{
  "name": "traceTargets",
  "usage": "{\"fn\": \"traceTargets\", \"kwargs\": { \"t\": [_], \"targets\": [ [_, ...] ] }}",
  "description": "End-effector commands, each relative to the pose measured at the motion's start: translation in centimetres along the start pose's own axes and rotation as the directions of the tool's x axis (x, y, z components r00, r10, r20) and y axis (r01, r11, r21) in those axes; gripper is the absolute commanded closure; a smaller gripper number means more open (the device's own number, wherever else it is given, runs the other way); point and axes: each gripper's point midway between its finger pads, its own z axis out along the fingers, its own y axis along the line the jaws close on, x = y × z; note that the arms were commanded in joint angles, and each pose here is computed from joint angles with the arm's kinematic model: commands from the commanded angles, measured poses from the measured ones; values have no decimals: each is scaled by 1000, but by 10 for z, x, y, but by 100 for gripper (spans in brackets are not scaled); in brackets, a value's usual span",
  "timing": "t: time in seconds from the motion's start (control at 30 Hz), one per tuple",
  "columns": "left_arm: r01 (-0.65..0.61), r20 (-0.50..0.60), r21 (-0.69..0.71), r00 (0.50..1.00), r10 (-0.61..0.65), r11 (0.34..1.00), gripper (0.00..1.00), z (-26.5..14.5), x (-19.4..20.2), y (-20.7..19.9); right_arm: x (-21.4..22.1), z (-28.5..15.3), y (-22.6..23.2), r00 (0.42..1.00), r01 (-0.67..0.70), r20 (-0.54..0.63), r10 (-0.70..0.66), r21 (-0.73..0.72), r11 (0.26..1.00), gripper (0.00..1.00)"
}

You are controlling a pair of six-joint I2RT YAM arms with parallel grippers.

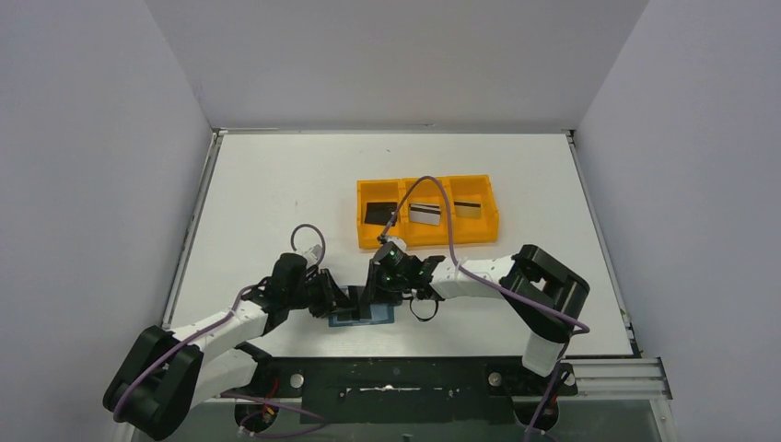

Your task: Take the credit cards out of the card holder

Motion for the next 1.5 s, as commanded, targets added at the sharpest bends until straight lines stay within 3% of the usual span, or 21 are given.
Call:
{"fn": "traceTargets", "kwargs": {
  "t": [0.0, 0.1, 0.2, 0.43, 0.7, 0.8, 0.97, 1.2, 1.3, 1.47],
  "targets": [
    [-12, 29, 103, 1000, 9, 995, 85, 4, -11, -21, 8, 5, -6, 999, -29, -31, 29, -10, 1000, 77],
    [-6, 31, 70, 1000, 3, 998, 86, 5, -12, -16, 8, 5, -8, 999, -36, -33, 36, -5, 999, 78],
    [-4, 64, 2, 998, 4, 1000, 100, 3, -19, -8, 7, 5, -16, 998, -47, -27, 48, 36, 998, 79],
    [-39, 165, -106, 985, 56, 994, 100, -24, -42, -15, -9, -15, -51, 996, -62, 71, 46, 249, 966, 82],
    [-80, 201, -103, 975, 100, 991, 100, -45, -56, -40, -59, -48, -20, 977, 42, 190, -93, 252, 967, 82],
    [-72, 247, -118, 964, 100, 990, 100, -53, -62, -41, -76, -60, 6, 965, 84, 229, -127, 189, 978, 80],
    [-26, 347, -165, 934, 83, 986, 100, -71, -74, -36, -74, -48, 45, 975, 107, 195, -110, 23, 994, 80],
    [23, 458, -194, 886, 70, 981, 100, -97, -84, -33, -47, -16, 65, 991, 126, 64, -120, -110, 986, 80],
    [29, 483, -188, 873, 67, 982, 100, -103, -85, -33, -35, -5, 58, 992, 126, 15, -126, -89, 988, 80],
    [0, 469, -165, 880, 78, 986, 100, -100, -83, -38, -21, -5, 19, 995, 98, 3, -98, 63, 993, 80]
  ]
}}
